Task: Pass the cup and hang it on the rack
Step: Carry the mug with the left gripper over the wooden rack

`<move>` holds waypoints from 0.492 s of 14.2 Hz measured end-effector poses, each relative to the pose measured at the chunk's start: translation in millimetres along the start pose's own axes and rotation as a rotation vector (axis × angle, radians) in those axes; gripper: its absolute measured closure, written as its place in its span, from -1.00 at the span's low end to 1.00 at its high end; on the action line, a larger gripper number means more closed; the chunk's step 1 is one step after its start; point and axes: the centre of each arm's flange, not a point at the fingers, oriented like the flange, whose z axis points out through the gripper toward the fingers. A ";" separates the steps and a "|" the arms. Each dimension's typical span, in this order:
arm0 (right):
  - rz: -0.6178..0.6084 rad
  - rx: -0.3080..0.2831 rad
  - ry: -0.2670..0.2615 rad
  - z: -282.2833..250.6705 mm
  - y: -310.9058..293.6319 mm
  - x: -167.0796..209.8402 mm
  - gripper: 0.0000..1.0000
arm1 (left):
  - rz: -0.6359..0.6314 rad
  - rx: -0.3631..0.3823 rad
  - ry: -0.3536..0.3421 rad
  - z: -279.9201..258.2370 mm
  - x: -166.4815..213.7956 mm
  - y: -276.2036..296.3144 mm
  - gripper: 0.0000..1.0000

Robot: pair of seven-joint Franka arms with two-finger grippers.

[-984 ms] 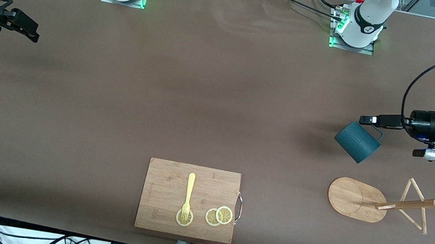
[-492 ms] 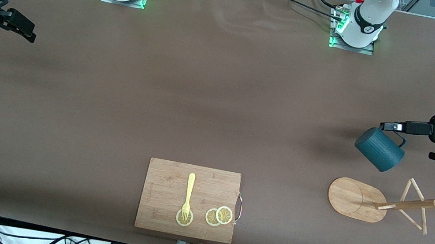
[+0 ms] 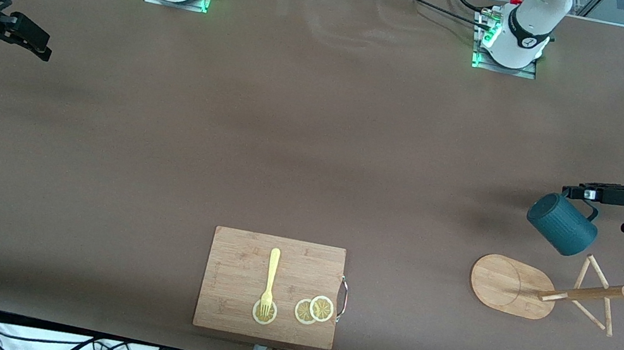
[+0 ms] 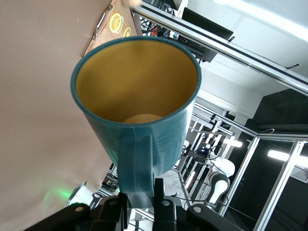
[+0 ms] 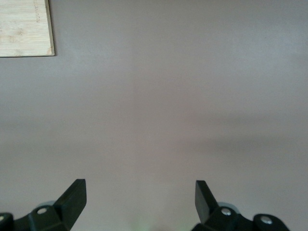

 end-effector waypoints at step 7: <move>0.000 0.000 0.000 0.0 0.0 0.0 -1.00 | 0.004 -0.075 -0.002 -35.6 31.8 -35.2 0.58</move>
